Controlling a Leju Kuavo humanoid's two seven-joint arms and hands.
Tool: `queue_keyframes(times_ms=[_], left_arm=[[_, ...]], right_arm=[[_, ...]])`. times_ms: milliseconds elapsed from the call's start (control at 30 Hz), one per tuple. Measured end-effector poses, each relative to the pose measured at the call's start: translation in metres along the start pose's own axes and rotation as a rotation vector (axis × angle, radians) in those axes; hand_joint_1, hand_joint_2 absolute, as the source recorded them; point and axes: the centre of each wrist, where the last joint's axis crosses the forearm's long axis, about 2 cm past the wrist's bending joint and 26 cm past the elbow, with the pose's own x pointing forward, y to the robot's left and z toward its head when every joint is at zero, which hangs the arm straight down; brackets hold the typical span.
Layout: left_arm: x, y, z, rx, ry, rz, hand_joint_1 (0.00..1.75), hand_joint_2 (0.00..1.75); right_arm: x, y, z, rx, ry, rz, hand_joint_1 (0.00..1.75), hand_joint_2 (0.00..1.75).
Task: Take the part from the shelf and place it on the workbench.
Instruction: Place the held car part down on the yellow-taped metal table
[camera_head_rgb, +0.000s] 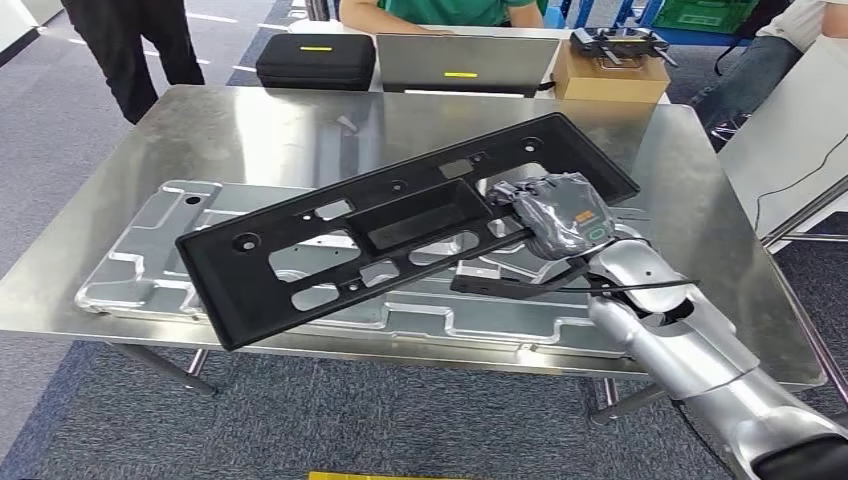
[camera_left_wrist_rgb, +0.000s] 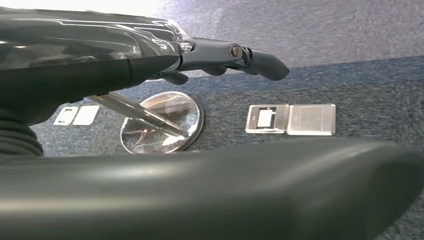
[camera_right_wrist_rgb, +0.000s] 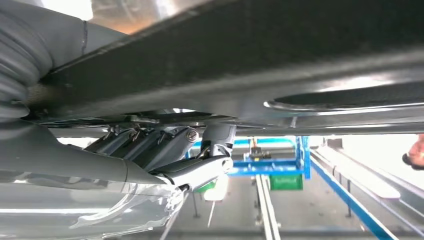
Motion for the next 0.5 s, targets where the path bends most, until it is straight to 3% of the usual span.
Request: queue_keyframes(times_ms=[500], left_arm=[[0.033, -0.008, -0.007, -0.033, -0.055, -0.039, 0.0, 1.75]], right_arm=[[0.058, 0.033, -0.081, 0.161, 0.096, -0.191, 1.75, 1.75]])
